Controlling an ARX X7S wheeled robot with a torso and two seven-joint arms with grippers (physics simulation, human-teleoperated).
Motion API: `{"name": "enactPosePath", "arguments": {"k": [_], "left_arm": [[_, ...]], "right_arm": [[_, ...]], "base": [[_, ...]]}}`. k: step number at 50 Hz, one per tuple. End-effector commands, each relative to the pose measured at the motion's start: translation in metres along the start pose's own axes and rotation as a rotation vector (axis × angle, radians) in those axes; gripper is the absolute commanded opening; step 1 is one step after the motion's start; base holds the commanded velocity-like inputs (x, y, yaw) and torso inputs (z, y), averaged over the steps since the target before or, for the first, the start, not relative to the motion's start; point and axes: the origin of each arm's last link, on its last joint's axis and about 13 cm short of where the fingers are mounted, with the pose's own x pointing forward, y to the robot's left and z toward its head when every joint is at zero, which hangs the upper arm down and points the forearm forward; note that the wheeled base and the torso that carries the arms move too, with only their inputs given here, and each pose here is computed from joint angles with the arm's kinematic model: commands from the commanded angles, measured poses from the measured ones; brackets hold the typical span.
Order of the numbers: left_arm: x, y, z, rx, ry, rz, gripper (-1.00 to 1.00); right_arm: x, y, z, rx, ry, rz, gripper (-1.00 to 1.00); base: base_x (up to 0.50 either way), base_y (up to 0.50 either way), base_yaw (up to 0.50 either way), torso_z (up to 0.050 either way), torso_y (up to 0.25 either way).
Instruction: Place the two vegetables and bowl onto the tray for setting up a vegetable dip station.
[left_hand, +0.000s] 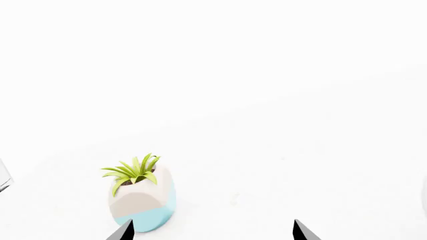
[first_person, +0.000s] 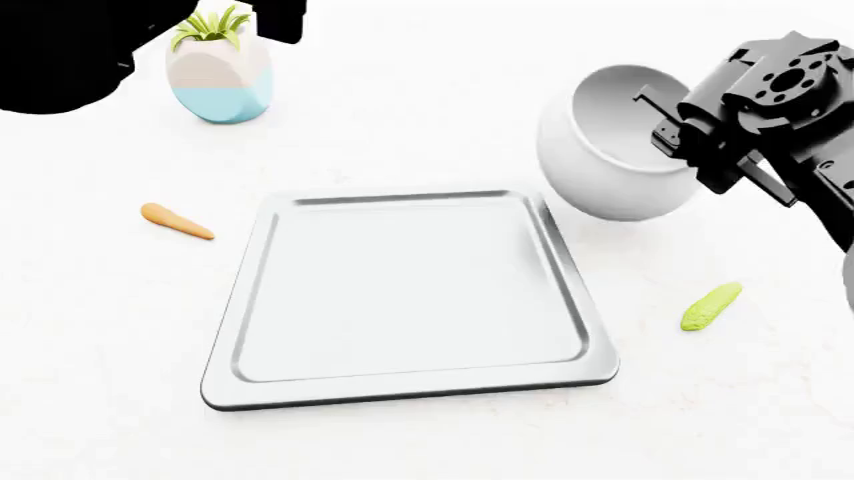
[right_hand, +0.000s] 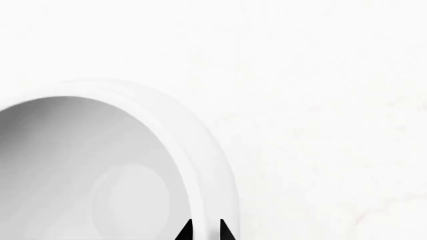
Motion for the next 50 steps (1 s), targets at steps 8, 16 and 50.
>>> {"name": "enactPosePath", "arguments": {"k": [8, 16, 50], "left_arm": [[-0.024, -0.002, 0.012, -0.009, -0.052, -0.001, 1.00], [-0.036, -0.005, 0.015, -0.003, -0.073, -0.006, 1.00], [-0.052, -0.011, 0.012, 0.010, -0.108, 0.003, 1.00]], "right_arm": [[-0.077, 0.013, 0.049, -0.188, -0.087, 0.143, -1.00], [-0.115, 0.027, 0.026, -0.585, -0.016, 0.214, -1.00], [-0.103, 0.044, -0.025, -0.716, 0.215, 0.500, -1.00]], "base": [[0.00, 0.00, 0.00, 0.000, 0.000], [0.00, 0.00, 0.00, 0.000, 0.000], [0.00, 0.00, 0.00, 0.000, 0.000]]}}
